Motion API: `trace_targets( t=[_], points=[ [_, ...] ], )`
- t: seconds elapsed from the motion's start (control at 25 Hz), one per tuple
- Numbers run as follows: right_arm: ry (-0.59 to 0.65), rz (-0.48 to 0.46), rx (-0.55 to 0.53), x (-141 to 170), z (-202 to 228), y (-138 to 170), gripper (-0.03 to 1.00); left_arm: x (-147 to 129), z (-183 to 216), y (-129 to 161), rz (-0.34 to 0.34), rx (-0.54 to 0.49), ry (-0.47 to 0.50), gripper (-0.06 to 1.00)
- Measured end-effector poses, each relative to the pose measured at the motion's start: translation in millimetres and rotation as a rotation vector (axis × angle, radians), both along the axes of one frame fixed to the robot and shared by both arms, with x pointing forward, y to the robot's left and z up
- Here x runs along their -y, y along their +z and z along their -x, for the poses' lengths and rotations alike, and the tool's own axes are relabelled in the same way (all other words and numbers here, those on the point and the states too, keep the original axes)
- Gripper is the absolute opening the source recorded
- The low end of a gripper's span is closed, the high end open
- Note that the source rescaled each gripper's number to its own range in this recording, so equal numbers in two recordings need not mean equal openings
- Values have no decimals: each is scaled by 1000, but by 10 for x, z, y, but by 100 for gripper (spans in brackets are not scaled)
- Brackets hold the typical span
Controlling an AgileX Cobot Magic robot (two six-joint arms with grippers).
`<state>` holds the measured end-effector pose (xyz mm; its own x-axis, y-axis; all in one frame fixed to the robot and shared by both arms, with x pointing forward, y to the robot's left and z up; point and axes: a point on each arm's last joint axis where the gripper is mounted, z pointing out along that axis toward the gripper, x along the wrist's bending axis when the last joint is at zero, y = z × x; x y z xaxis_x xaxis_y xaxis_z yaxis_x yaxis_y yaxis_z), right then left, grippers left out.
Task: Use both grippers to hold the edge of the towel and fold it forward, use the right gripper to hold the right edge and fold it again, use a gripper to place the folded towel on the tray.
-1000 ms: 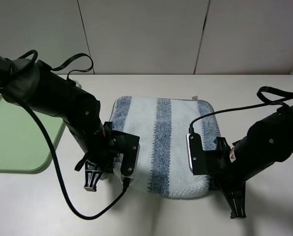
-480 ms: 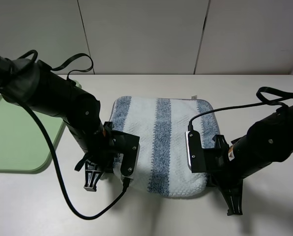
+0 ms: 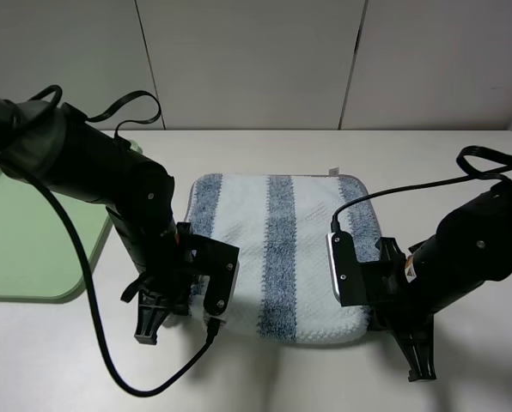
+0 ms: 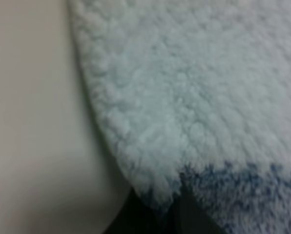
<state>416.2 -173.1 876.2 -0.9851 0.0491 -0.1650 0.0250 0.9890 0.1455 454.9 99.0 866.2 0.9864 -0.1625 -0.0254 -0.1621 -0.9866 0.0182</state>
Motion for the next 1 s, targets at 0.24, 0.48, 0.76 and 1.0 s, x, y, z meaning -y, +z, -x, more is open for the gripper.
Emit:
trace_targets(
  t=[0.24, 0.48, 0.76, 1.0],
  points=[
    [1, -16, 16, 28, 48, 190, 0, -49, 64, 282, 11, 3, 0, 0],
    [-23, -35, 9, 74, 138, 395, 0, -99, 136, 599, 43, 19, 6, 0],
    [-68, -84, -43, 131, 318, 649, 0, -193, 267, 886, 42, -5, 21, 0],
    [-78, -117, -73, 199, 480, 840, 0, -259, 393, 1095, 62, -40, 43, 0]
  ],
)
